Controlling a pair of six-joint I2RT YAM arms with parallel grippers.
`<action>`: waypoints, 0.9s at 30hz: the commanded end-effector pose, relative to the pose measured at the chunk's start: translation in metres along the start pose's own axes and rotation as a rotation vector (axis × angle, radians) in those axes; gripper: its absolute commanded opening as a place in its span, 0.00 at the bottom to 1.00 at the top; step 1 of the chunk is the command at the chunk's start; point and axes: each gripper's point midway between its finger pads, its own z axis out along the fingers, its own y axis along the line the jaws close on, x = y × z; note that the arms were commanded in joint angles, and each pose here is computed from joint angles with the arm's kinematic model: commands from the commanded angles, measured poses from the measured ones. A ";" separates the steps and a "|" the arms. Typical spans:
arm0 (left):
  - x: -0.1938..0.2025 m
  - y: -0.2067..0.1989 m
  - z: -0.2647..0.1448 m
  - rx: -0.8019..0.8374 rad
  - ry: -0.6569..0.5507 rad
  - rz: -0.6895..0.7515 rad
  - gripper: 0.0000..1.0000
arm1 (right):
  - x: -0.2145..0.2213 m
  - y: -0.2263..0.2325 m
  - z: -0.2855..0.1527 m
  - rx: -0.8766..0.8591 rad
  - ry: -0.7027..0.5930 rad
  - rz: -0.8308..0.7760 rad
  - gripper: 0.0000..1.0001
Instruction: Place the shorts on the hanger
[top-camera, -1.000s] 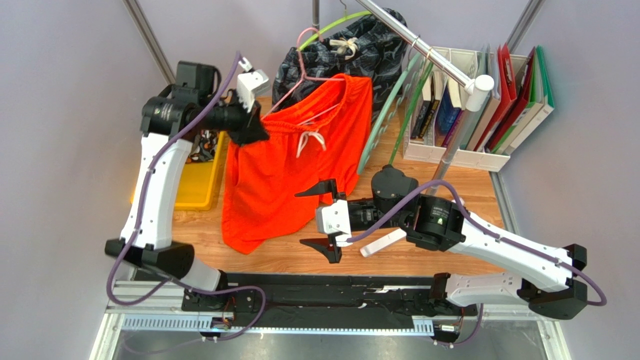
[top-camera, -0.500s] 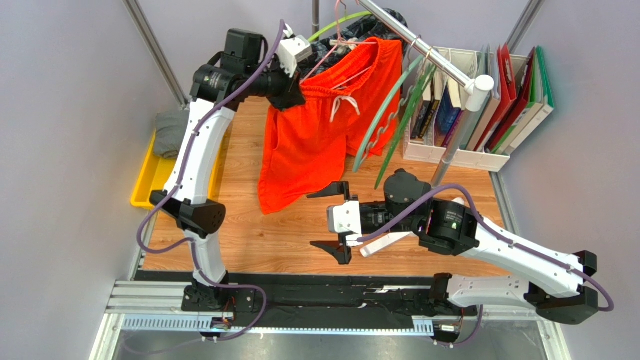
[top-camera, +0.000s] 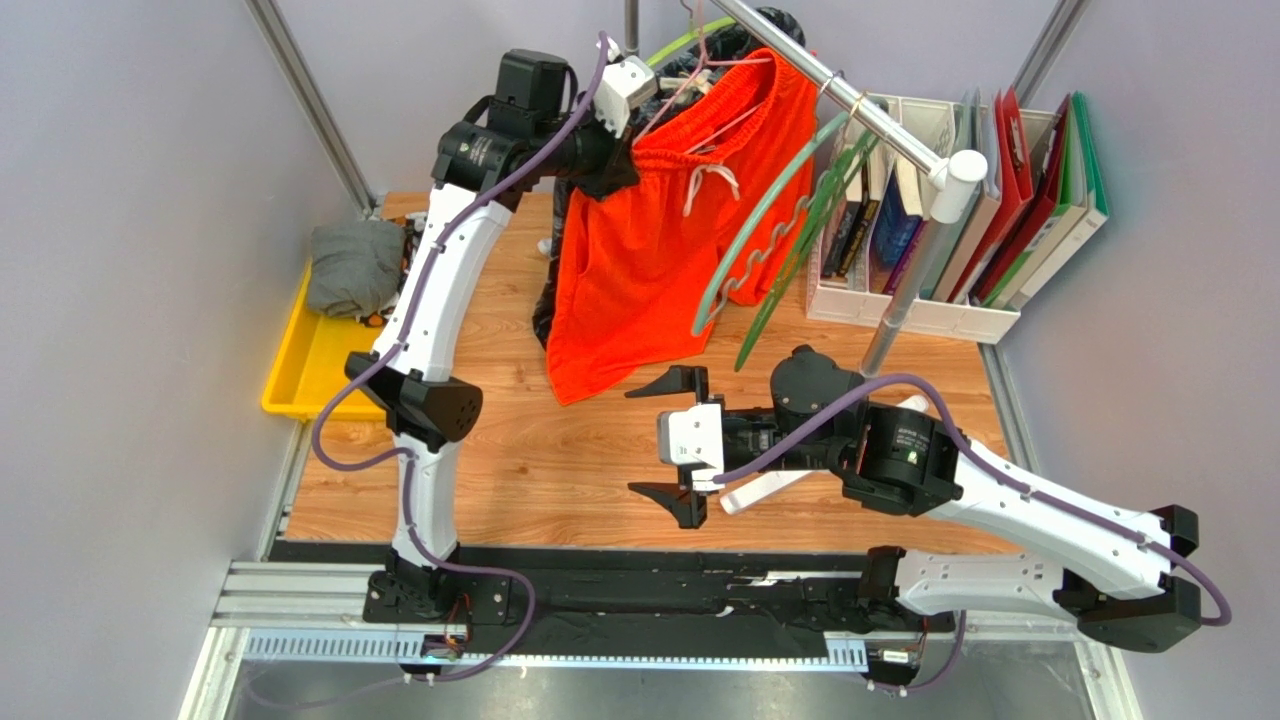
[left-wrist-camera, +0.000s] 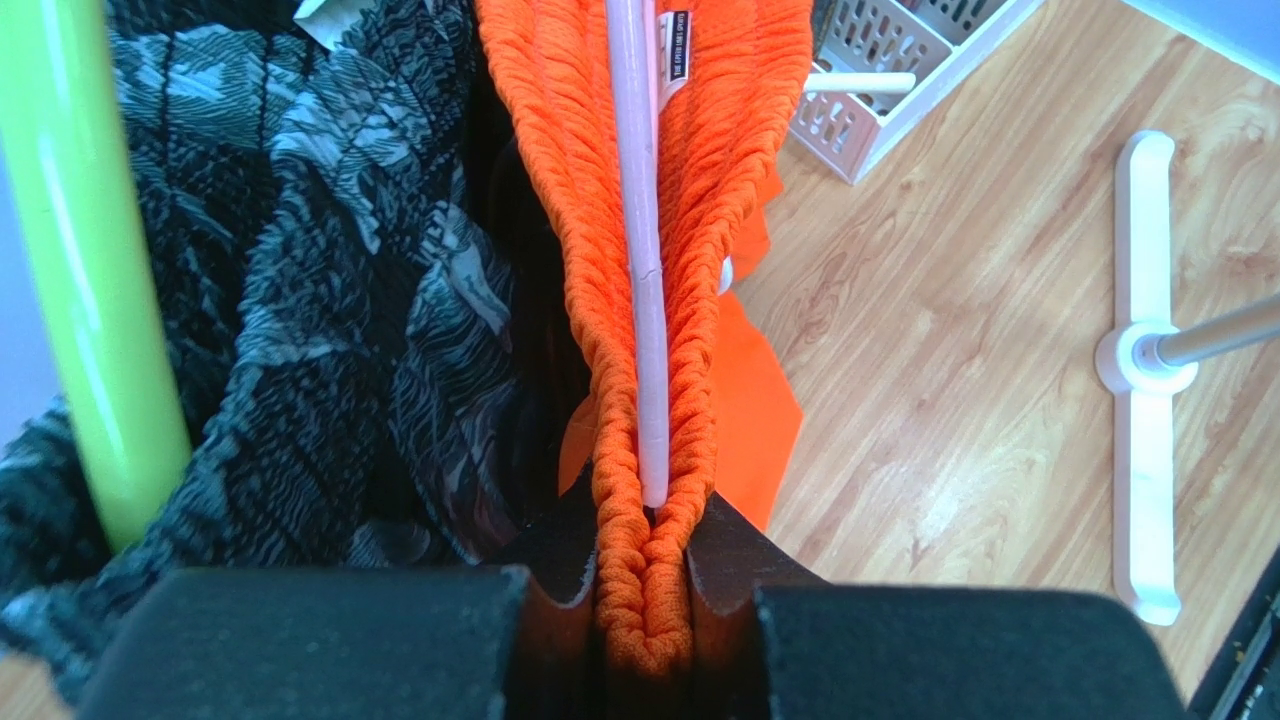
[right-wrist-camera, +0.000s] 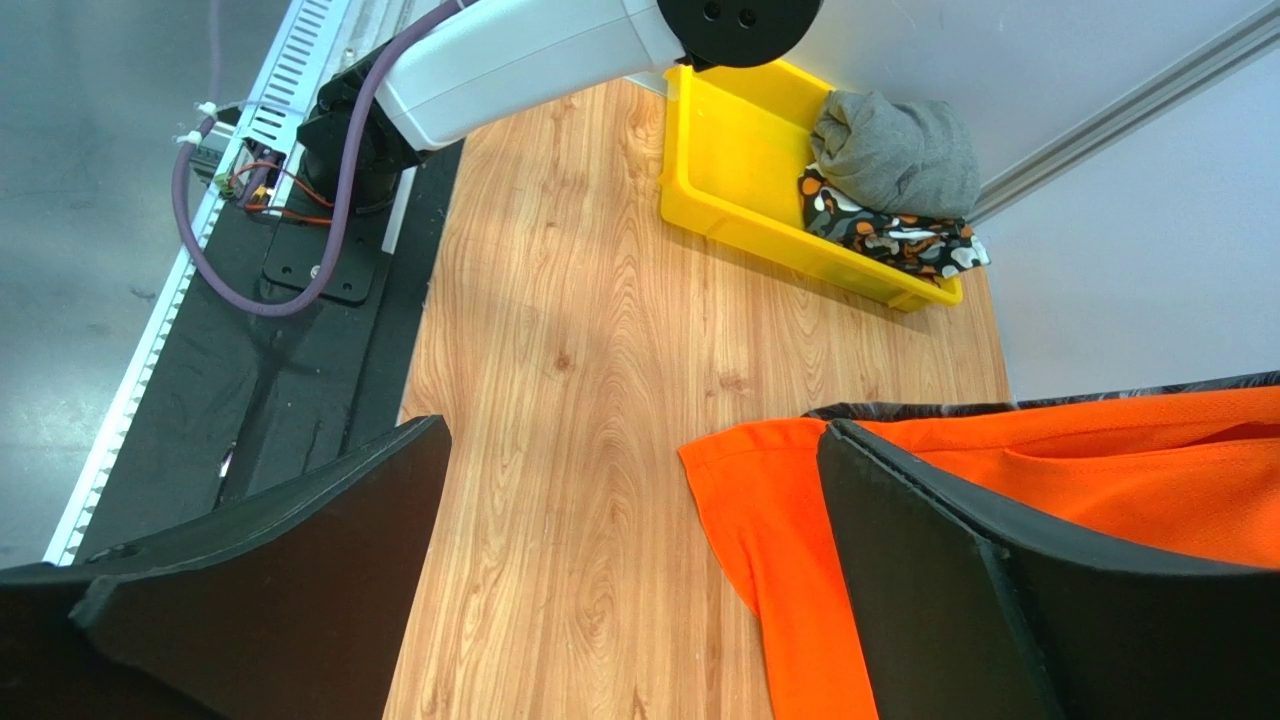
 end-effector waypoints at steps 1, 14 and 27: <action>-0.037 0.007 -0.002 -0.042 -0.126 0.052 0.00 | -0.007 -0.005 -0.007 0.040 -0.023 0.001 1.00; -0.025 0.026 -0.021 -0.140 -0.089 0.044 0.43 | -0.006 -0.006 -0.013 0.056 -0.015 0.003 1.00; -0.066 0.000 -0.118 -0.178 -0.229 0.121 0.99 | -0.026 -0.001 -0.033 -0.009 -0.014 -0.008 1.00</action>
